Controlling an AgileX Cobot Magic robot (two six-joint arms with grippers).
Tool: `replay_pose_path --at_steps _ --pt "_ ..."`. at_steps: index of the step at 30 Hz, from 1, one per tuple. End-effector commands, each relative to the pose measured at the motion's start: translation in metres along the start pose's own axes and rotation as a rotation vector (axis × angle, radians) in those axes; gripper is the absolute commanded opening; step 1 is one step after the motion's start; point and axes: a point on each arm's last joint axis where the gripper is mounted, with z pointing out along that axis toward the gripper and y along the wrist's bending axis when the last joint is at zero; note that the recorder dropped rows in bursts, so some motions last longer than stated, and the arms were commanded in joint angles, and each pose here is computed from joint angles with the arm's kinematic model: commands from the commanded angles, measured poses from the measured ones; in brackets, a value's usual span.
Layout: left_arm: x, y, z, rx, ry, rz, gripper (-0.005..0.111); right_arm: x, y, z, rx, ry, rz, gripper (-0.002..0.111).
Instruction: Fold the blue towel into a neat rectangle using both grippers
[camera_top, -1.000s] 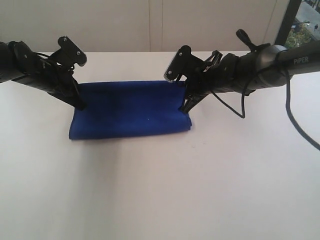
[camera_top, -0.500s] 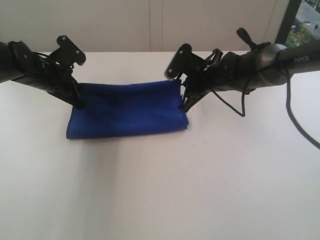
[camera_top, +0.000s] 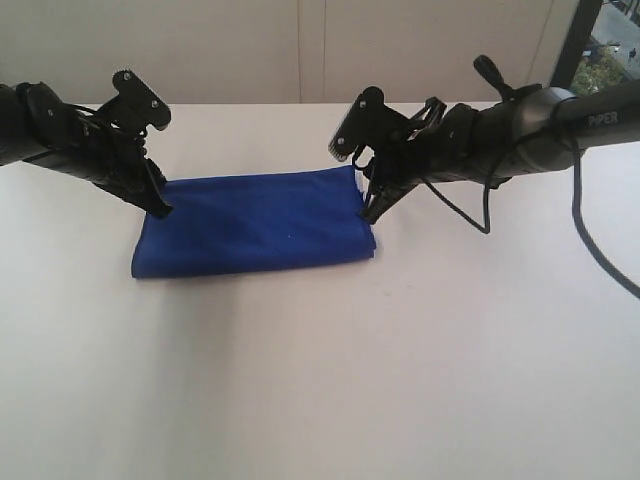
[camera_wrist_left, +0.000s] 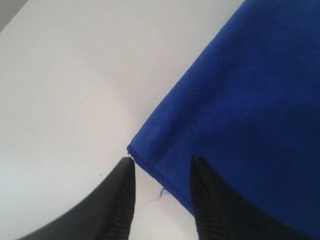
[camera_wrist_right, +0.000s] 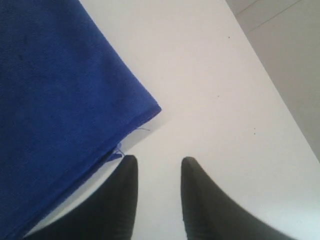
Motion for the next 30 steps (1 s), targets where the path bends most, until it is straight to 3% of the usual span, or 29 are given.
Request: replay_pose_path --at_steps 1,6,12,17,26,30 --pt "-0.001 -0.001 -0.002 0.027 0.005 -0.085 0.043 -0.004 -0.012 -0.01 0.037 -0.02 0.171 0.029" --pt "-0.004 -0.008 -0.021 0.138 0.054 -0.172 0.029 -0.019 -0.022 -0.031 0.016 -0.062 0.479 0.025" --pt "-0.015 -0.008 -0.052 0.194 0.061 -0.297 0.0 -0.028 -0.019 -0.049 -0.098 -0.046 0.516 0.0" --pt "-0.023 -0.008 -0.077 0.231 0.066 -0.369 0.0 -0.034 -0.016 -0.062 -0.187 -0.028 0.551 0.0" --pt "-0.021 -0.021 -0.106 0.386 0.169 -0.344 0.0 -0.043 -0.013 -0.086 -0.303 -0.007 0.566 0.0" --pt "-0.022 -0.023 -0.106 0.401 0.181 -0.445 0.0 -0.041 -0.007 -0.084 -0.357 0.03 0.579 0.0"
